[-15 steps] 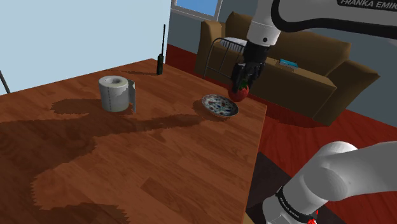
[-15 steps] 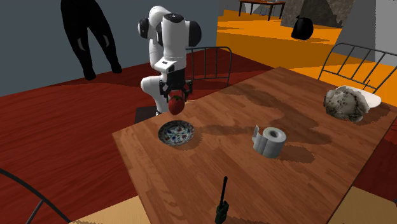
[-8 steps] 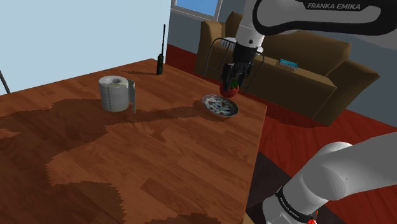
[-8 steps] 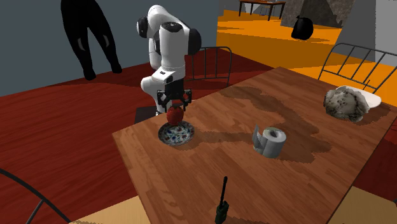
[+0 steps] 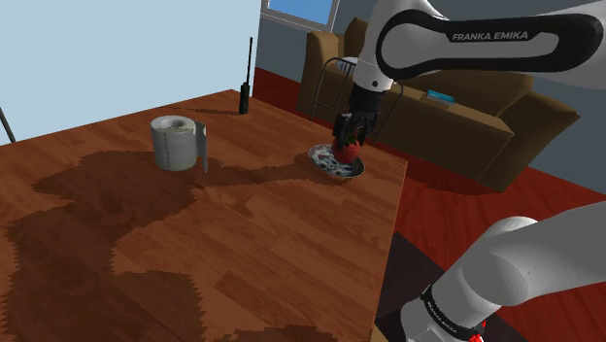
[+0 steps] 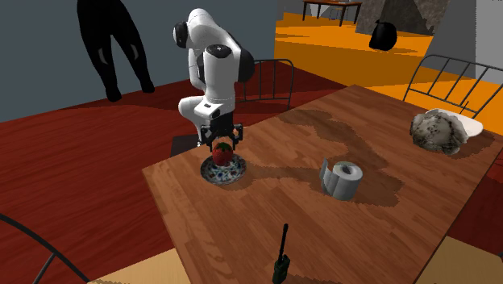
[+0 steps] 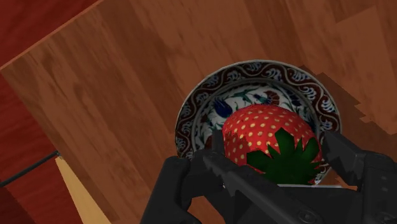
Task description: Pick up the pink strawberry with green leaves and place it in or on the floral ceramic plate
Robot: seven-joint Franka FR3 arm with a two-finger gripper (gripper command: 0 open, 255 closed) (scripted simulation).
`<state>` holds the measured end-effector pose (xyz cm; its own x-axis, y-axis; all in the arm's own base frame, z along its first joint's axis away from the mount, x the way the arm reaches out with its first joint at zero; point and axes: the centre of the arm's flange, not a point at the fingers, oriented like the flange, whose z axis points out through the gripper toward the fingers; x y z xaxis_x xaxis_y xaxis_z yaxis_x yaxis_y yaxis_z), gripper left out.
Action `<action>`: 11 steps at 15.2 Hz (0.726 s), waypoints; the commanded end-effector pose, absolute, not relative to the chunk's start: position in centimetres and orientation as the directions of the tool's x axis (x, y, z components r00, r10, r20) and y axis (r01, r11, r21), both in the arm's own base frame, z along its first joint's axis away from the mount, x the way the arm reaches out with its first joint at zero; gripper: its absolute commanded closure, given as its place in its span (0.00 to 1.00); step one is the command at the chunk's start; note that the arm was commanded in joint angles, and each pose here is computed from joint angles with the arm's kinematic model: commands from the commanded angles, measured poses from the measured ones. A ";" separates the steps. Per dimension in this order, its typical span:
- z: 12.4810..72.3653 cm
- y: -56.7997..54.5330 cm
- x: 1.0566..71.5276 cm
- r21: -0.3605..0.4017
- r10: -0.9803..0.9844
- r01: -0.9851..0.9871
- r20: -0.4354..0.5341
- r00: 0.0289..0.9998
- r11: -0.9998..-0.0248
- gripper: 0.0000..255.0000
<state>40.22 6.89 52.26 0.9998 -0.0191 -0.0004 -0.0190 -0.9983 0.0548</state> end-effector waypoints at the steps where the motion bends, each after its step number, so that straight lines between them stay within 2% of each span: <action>1: 51.1 6.9 40.2 0.055 -0.019 -0.019 0.000 1.000 -0.998 1.00; 10: 50.3 6.9 40.2 0.055 -0.019 -0.019 0.000 1.000 -0.998 1.00; 11: 50.2 6.9 40.2 0.055 -0.019 -0.019 0.000 1.000 -0.998 0.00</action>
<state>40.22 6.90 50.29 0.9998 -0.0190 0.0019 -0.0190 -0.9983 0.0546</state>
